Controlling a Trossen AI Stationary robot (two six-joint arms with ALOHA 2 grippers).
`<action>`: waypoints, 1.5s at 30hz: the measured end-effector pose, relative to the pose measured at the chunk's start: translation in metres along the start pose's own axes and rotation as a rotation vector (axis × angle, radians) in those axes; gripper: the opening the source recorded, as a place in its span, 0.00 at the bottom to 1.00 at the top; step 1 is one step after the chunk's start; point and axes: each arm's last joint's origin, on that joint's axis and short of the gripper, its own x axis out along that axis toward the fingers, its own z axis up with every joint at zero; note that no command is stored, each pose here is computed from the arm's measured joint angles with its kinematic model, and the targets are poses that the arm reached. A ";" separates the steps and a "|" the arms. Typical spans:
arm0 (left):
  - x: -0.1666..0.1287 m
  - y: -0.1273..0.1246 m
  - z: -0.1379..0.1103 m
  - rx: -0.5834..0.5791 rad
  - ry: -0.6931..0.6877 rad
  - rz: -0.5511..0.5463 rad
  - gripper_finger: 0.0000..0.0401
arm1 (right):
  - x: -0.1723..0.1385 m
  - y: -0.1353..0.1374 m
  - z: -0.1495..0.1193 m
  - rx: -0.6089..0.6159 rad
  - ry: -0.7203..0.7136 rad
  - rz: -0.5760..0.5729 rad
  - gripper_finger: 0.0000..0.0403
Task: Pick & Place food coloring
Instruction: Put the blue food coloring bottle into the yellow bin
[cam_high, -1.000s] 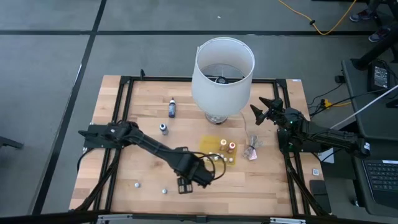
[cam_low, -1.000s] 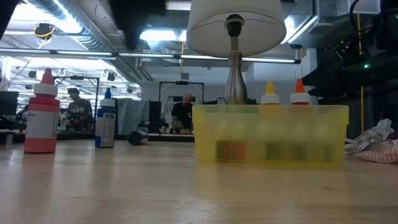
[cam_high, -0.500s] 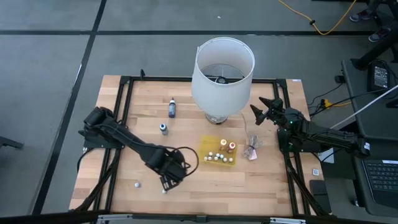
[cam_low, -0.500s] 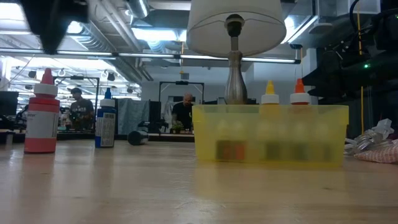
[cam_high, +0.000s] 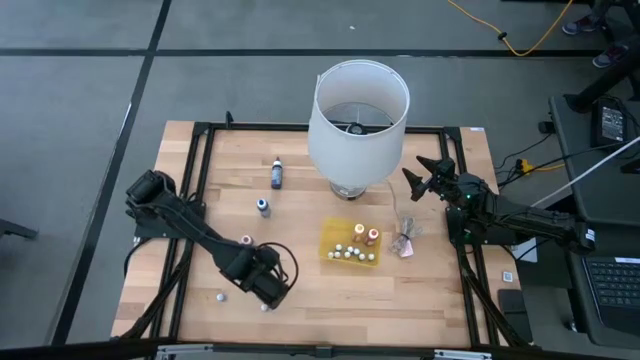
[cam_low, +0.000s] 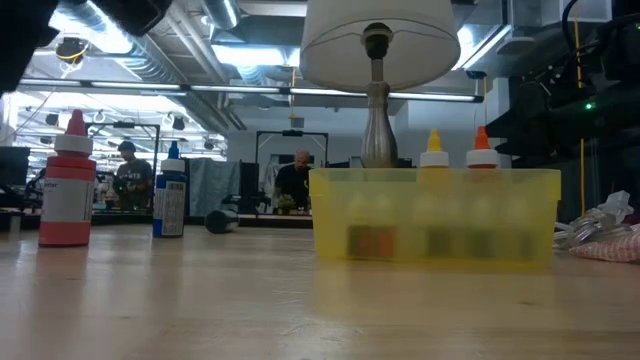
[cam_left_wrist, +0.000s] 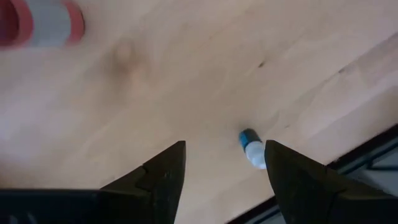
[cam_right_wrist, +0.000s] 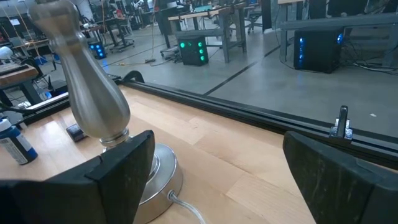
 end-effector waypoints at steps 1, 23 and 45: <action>0.002 0.000 -0.001 -0.027 0.000 -0.001 0.52 | 0.000 0.000 0.000 0.000 0.000 0.000 0.88; 0.054 -0.029 -0.017 -0.177 0.066 0.047 0.49 | 0.000 0.000 0.000 0.000 0.000 0.000 0.88; 0.070 -0.039 -0.027 -0.166 0.085 0.058 0.48 | 0.000 0.000 0.000 0.000 0.000 0.000 0.88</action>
